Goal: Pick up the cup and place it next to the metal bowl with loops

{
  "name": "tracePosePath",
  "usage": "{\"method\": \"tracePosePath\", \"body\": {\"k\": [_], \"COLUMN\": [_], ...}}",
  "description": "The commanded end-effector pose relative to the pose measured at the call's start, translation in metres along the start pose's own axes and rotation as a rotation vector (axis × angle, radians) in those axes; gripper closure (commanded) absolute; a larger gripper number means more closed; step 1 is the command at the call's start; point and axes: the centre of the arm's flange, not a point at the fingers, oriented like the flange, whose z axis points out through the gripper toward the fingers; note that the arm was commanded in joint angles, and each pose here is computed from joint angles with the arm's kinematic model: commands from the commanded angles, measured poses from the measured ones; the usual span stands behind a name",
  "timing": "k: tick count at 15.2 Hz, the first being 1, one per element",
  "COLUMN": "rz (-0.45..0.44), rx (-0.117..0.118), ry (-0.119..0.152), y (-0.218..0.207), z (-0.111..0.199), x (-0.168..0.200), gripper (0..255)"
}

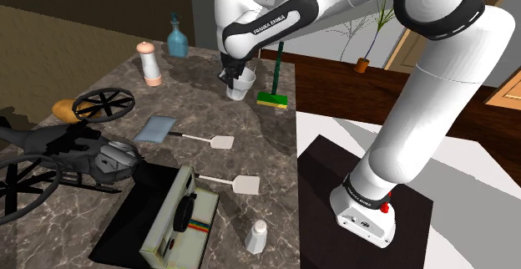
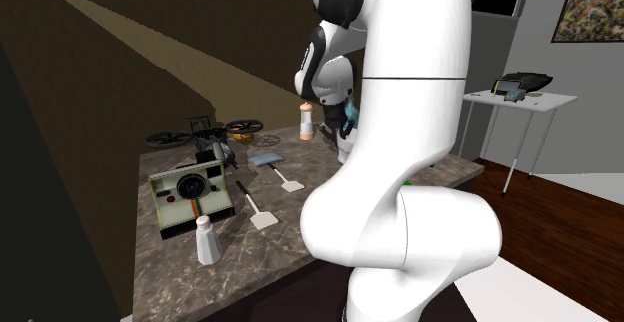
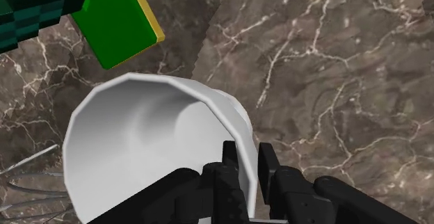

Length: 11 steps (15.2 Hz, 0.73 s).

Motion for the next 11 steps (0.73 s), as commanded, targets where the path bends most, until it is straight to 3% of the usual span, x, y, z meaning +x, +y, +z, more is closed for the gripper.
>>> {"method": "tracePosePath", "body": {"k": [1, 5, 11], "rz": [0.000, 0.000, 0.000], "rx": [0.000, 0.000, 0.000], "ry": [0.001, 0.001, 0.001], "y": [-0.003, -0.007, -0.007], "z": [0.009, 0.032, 0.032], "x": [-0.001, -0.003, -0.003], "gripper": [255, 255, 255]}}
